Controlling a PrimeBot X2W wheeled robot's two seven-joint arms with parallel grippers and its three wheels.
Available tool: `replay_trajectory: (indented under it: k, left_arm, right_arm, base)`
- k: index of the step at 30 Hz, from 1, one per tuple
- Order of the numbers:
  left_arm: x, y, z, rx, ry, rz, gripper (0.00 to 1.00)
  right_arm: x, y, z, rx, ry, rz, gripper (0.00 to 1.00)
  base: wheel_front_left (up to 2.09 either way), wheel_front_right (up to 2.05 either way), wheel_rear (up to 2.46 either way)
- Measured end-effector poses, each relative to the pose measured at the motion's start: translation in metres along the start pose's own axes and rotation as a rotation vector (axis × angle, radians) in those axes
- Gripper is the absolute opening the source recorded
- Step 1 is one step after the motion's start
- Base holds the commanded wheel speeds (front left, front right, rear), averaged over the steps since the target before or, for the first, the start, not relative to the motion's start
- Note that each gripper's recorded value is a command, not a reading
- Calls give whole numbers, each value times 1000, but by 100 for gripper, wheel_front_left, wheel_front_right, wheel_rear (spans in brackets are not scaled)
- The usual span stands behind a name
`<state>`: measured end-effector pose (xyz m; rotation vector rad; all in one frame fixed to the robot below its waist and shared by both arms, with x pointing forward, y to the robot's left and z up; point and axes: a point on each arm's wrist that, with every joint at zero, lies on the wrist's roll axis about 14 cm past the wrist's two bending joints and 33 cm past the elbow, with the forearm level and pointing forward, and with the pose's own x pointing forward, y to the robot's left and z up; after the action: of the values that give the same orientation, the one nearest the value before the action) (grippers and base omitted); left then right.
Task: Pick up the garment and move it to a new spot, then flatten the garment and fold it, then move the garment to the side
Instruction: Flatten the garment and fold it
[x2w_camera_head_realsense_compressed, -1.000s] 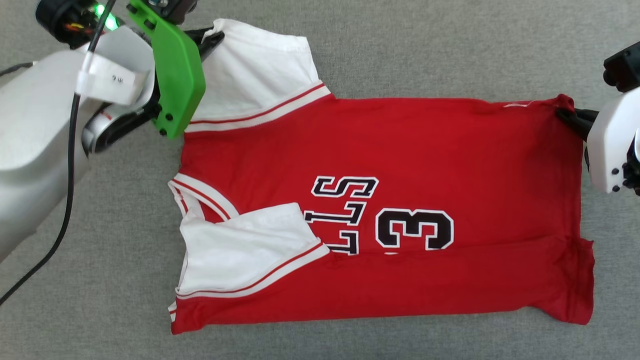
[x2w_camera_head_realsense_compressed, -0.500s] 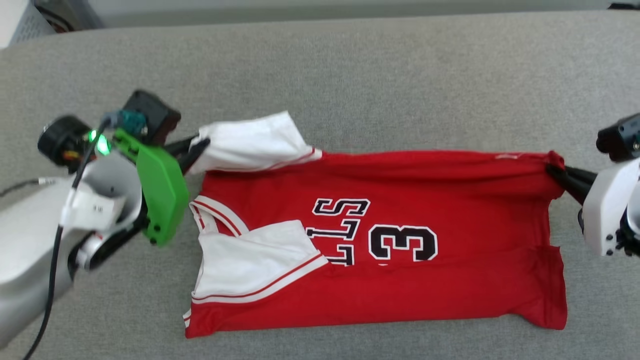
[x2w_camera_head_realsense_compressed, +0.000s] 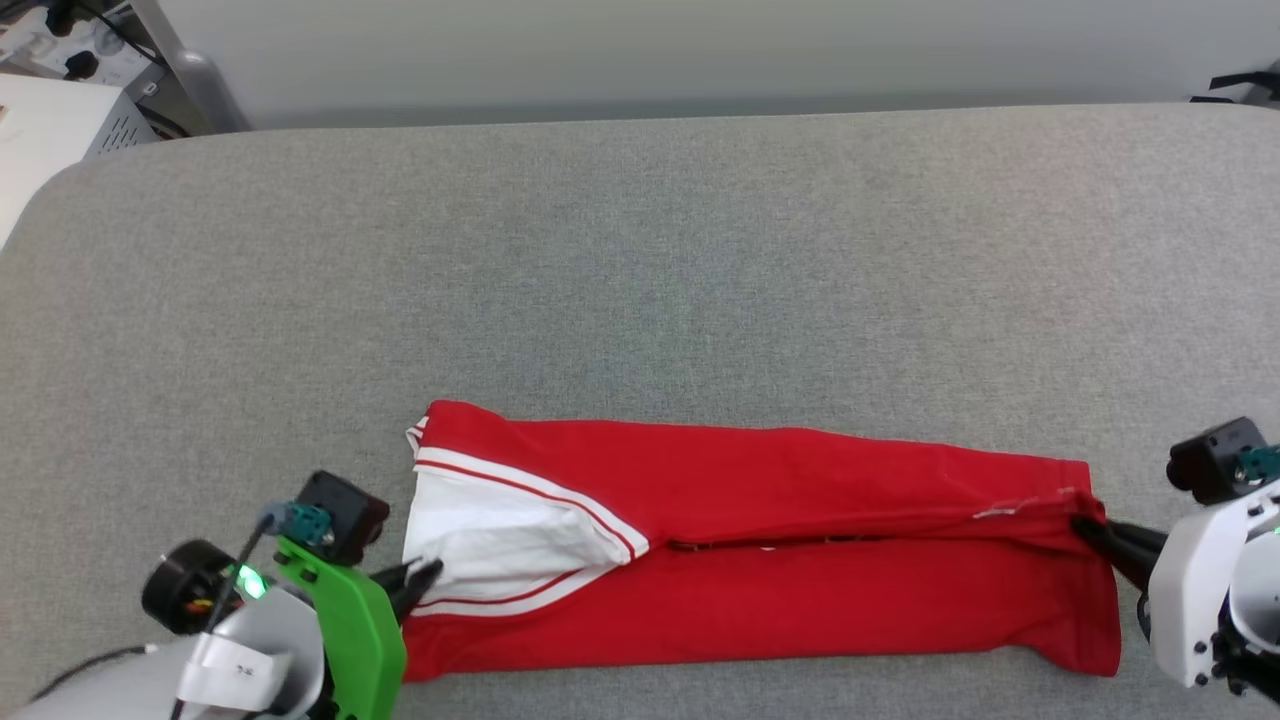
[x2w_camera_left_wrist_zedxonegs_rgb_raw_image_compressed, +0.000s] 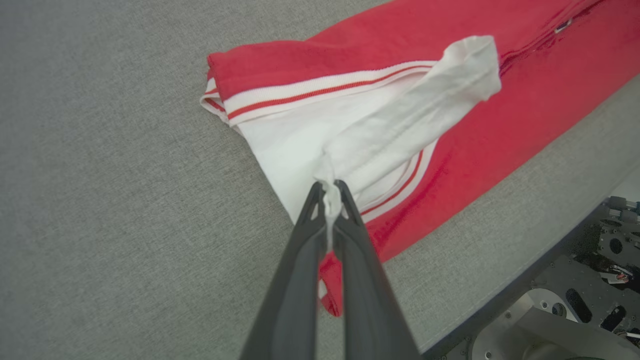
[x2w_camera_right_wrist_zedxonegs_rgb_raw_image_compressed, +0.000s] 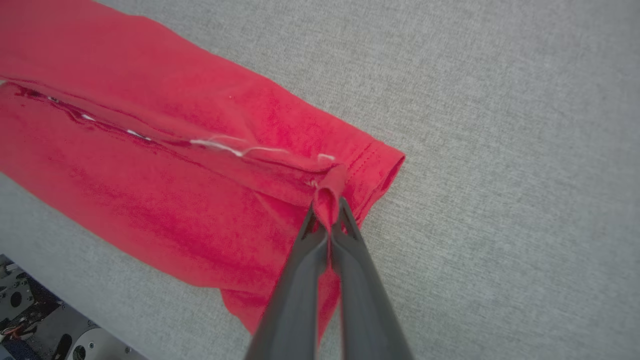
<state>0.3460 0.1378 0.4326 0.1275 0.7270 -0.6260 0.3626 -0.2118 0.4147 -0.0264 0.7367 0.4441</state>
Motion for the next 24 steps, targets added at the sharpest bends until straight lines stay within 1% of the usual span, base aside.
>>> replay_trajectory:
  k: [4, 6, 9, 10, 11, 12, 13, 14, 18, 24]
  left_arm:
    - [13, -12, -21, -60, 45, -35, 0]
    - [20, -13, -30, -81, 71, -42, 0]
    - [29, -9, -45, -99, 111, -36, 0]
    - [31, -8, -47, -103, 111, -33, 0]
    - [33, -7, -46, -113, 97, -27, 2]
    - [34, -6, -44, -124, 78, -21, 43]
    - [35, -5, -43, -127, 63, -15, 100]
    - [35, -4, -41, -124, 43, -5, 100]
    - [30, 4, -23, -120, -83, 59, 100]
    - [15, 8, 11, -107, -272, 143, 100]
  right_arm:
    - [9, 5, -24, 54, 56, 8, 0]
    - [14, 7, -33, 85, 77, 12, 0]
    - [20, 8, -43, 93, 98, 8, 0]
    - [21, 8, -44, 99, 91, 5, 7]
    - [21, 8, -43, 104, 83, 4, 15]
    - [21, 8, -42, 102, 70, 1, 31]
    - [20, 7, -39, 93, 53, -3, 60]
    - [19, 6, -36, 80, 31, -10, 100]
    - [9, 4, -17, 62, -67, -24, 100]
    - [-21, 4, 8, 50, -180, -32, 100]
  base:
    - [0, 0, 0]
    - [0, 0, 0]
    - [0, 0, 0]
    - [0, 0, 0]
    - [0, 0, 0]
    - [0, 0, 0]
    - [0, 0, 0]
    - [0, 0, 0]
    - [0, 0, 0]
    - [0, 0, 0]
